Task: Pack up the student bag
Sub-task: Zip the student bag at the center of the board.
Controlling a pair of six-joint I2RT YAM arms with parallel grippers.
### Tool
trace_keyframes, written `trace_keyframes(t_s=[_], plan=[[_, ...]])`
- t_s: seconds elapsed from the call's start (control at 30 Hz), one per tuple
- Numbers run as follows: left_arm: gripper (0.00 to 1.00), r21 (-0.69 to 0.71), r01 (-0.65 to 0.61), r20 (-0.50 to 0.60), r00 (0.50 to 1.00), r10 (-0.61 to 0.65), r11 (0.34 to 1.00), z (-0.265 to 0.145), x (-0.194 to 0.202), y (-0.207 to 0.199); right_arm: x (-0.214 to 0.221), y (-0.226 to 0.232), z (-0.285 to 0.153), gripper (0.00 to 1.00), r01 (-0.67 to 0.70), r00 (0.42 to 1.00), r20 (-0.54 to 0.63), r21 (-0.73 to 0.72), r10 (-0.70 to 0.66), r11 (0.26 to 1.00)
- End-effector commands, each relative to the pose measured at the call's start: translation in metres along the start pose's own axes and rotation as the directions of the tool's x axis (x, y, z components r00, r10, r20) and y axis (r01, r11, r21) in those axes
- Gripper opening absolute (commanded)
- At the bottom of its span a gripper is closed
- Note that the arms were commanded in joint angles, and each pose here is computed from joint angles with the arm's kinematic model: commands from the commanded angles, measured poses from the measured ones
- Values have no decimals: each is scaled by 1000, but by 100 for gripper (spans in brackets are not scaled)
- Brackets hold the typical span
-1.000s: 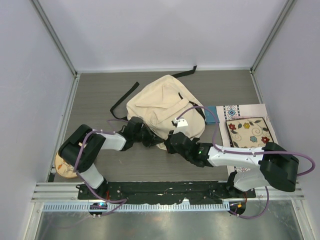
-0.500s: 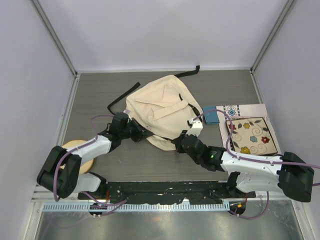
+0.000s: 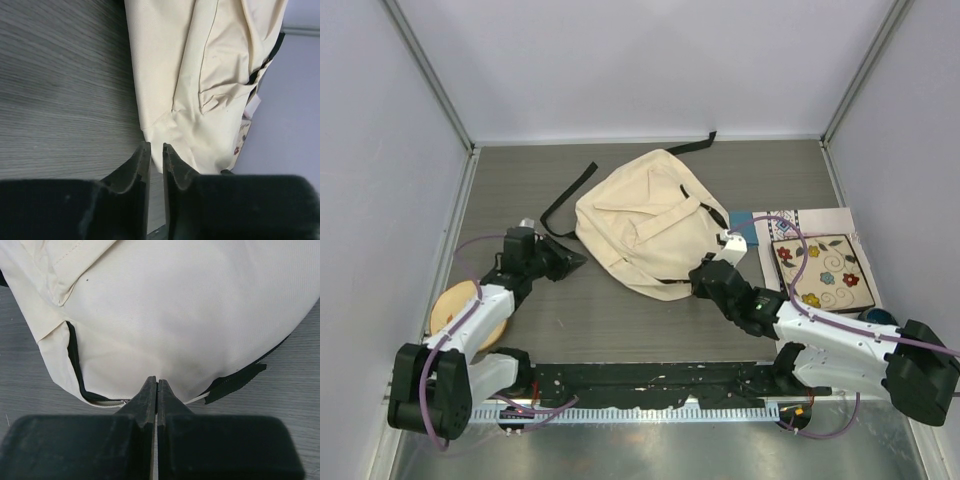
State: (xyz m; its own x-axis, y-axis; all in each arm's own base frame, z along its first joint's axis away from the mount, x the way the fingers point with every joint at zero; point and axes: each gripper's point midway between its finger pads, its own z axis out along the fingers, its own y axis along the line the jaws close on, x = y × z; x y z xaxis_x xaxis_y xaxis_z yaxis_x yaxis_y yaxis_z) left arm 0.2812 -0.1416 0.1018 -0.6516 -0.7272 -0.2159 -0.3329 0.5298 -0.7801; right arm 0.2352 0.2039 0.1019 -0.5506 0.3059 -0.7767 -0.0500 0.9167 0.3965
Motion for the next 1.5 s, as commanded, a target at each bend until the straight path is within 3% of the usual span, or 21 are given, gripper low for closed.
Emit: trace_keyframes(t_s=[0.0,0.03,0.1,0.13,0.17,0.23,0.4,0.63,0.93,1.03,1.37,1.47], plan=[[36,62,-42,-56,997,46,997,-6,5,-19,-9,13,-2,1,16,1000,16,-57,-15,998],[57,76,-38,-96,994,45,996,-4,11,-28,-6,17,-3,1,15,1000,2,-78,-15,997],[71,81,-19,-126,992,29,997,-1,21,-39,-3,20,-1,1,23,1000,-10,-83,-24,996],[83,84,-24,-161,986,37,996,0,39,-47,-3,20,-1,1,27,1000,-11,-81,-28,996],[87,72,14,-158,987,-3,997,2,44,-53,-3,22,-1,1,32,999,-11,-83,-33,996],[93,80,5,-209,978,12,997,2,74,-64,-5,28,0,1,40,999,-9,-89,-41,995],[96,108,81,-208,977,-57,991,12,98,-81,-14,48,-4,1,42,999,26,-131,-39,990],[92,122,103,-296,953,-63,987,39,127,-95,-4,61,-9,1,53,999,14,-164,-51,985],[80,133,193,-394,910,-127,972,65,161,-101,-3,61,-14,1,44,999,24,-166,-40,985],[70,122,190,-394,910,-129,974,72,165,-99,-3,60,-15,1,50,999,26,-163,-47,985],[5,142,236,-411,897,-159,961,97,172,-88,-6,60,-18,1,56,998,37,-167,-51,984],[0,153,251,-406,898,-171,956,96,170,-84,-6,54,-17,1,62,997,46,-142,-56,988]])
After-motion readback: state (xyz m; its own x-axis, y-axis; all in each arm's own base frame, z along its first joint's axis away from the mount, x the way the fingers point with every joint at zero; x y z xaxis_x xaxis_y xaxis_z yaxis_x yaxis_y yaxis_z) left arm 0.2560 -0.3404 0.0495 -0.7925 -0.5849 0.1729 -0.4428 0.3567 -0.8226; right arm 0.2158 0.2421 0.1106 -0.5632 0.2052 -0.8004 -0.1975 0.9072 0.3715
